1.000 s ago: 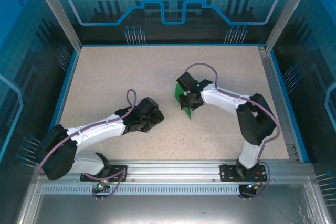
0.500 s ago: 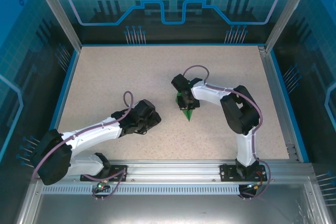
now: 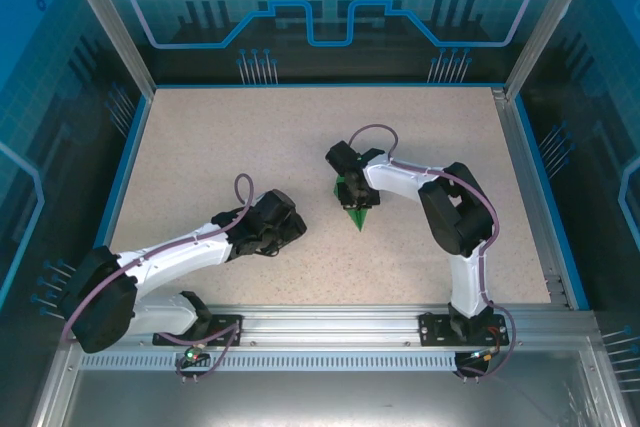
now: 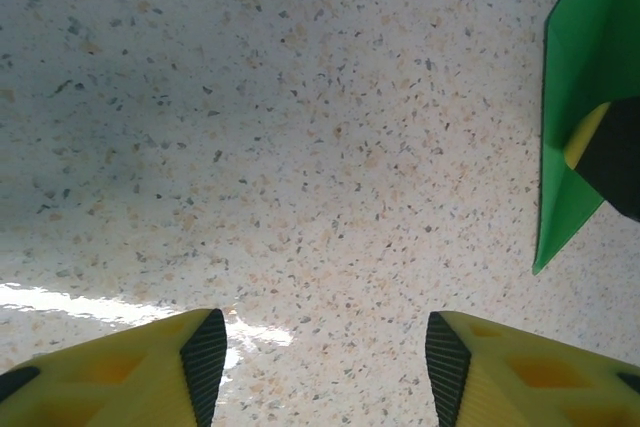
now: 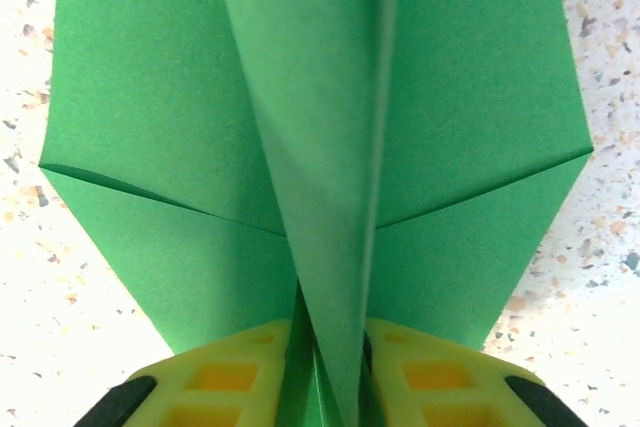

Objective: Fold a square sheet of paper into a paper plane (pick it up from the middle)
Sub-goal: Move the paper plane to the center of the table.

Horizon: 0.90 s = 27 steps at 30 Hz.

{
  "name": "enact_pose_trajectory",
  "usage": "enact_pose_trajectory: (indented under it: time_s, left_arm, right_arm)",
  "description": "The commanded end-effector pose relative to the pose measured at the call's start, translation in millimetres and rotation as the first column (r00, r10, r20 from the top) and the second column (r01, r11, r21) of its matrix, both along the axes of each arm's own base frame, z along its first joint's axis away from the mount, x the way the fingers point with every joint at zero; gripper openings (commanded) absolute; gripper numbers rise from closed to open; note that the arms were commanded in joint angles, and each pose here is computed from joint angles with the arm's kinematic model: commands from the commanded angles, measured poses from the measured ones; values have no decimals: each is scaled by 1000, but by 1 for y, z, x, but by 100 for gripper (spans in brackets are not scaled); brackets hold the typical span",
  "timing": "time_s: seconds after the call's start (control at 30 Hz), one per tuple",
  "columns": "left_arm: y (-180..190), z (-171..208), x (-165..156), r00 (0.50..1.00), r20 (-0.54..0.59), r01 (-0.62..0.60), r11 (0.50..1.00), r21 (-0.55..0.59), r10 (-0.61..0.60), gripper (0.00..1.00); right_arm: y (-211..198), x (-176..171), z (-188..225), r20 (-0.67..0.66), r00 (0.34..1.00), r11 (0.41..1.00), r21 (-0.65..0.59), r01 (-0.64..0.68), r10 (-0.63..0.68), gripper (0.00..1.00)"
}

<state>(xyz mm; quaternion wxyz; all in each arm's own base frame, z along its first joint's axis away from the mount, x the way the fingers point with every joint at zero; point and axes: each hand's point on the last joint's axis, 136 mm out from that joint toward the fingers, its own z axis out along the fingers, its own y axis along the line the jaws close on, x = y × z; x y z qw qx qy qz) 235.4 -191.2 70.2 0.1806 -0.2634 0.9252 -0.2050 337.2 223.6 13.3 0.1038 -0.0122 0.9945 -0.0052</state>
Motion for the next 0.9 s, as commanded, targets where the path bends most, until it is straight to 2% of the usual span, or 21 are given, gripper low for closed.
enact_pose_trajectory:
  time_s: [0.0,0.13,0.2,0.43,0.53,0.63,0.7,0.87]
  left_arm:
    - [14,6,-1,1000,19,4,998,70,-5,60]
    - [24,17,3,998,59,-13,994,107,7,61]
    - [27,22,3,997,72,-25,994,111,17,62]
    - [31,25,1,996,89,-26,993,112,17,63]
    - [32,27,3,995,102,-18,992,124,6,66]
    - [38,32,5,992,125,-16,987,160,-4,66]
    - [45,38,7,988,156,-20,980,197,-11,68]
    - [82,56,13,962,273,-93,935,341,-4,85]
  right_arm:
    - [0,-7,-3,-24,1000,1000,2,-8,8,27]
    - [0,4,35,56,998,999,50,-15,12,35]
    - [-2,6,46,76,997,998,63,-19,14,36]
    - [-7,5,47,65,998,998,68,-9,4,41]
    - [-5,3,61,101,995,996,91,-25,16,41]
    - [-10,3,95,213,977,991,120,-53,27,49]
    - [-27,1,123,317,948,994,99,-50,16,54]
    - [-98,-6,178,553,832,997,-16,75,-53,70]
